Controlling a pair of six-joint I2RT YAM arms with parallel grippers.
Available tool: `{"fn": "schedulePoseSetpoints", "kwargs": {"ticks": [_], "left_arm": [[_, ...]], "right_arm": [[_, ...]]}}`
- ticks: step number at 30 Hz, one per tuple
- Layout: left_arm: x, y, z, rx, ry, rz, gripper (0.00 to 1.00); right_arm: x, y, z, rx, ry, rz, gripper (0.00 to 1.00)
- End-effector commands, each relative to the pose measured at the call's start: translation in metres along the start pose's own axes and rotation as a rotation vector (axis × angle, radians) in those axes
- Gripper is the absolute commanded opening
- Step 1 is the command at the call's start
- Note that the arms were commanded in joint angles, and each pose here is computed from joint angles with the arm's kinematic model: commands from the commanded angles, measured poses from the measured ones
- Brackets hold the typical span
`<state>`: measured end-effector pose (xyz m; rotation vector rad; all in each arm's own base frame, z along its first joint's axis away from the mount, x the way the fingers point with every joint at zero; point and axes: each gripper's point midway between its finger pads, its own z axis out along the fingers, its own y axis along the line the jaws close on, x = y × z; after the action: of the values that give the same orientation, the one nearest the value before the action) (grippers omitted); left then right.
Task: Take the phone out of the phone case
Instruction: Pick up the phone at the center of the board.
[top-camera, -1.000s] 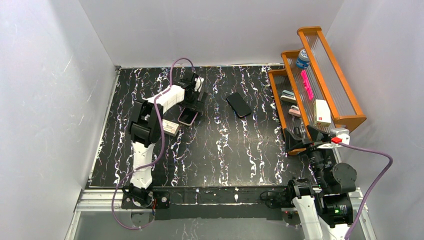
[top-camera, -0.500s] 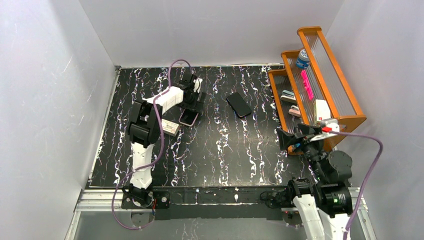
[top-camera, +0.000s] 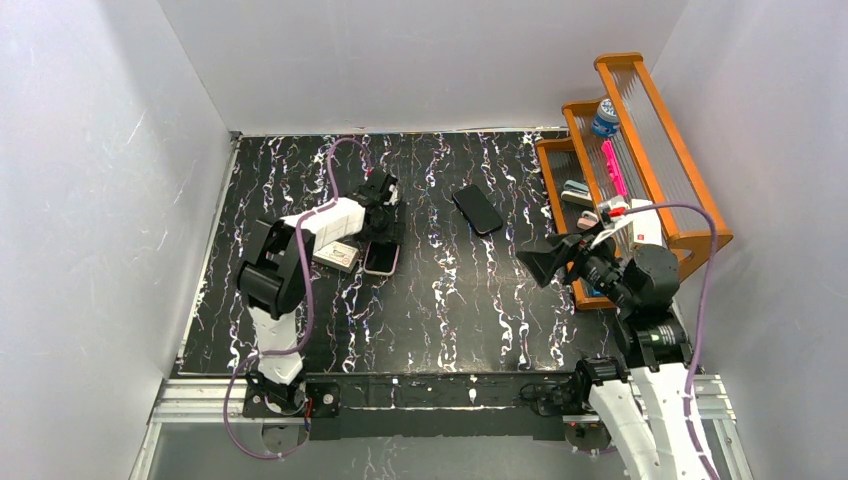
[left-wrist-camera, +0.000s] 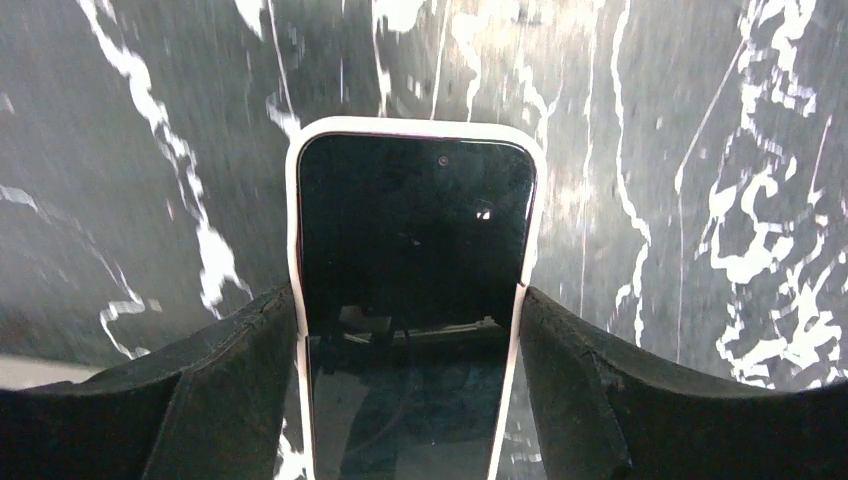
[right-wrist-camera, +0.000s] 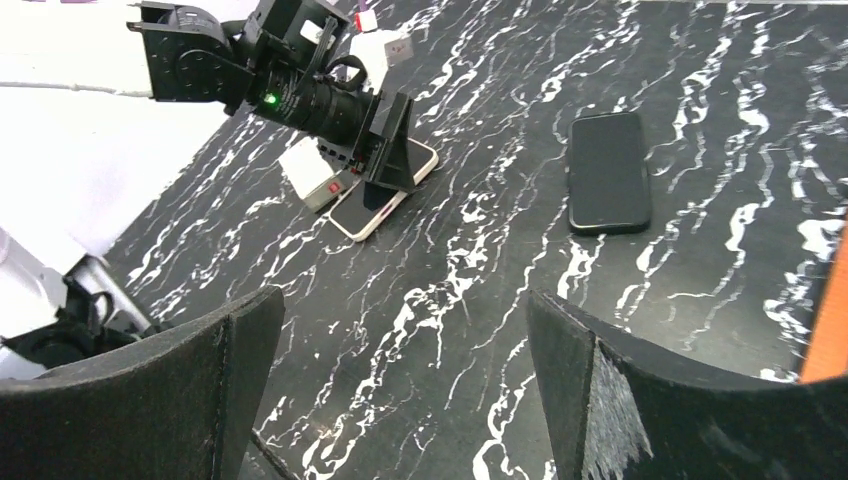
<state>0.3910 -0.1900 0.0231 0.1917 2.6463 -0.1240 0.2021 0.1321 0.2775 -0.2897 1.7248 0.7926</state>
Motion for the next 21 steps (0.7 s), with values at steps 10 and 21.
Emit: {"fn": "schedulePoseSetpoints", "kwargs": {"ticks": [10,21], "left_arm": [[0.034,-0.040,-0.058,0.269,-0.090,-0.390,0.04],[0.022,-0.059,-0.104,0.490,-0.234,-0.558,0.00]], "right_arm": [[0.020,0.022,0.055,-0.188,0.003,0.144,0.99],[0.064,0.048,0.096,-0.155,0.095,0.091,0.99]]}}
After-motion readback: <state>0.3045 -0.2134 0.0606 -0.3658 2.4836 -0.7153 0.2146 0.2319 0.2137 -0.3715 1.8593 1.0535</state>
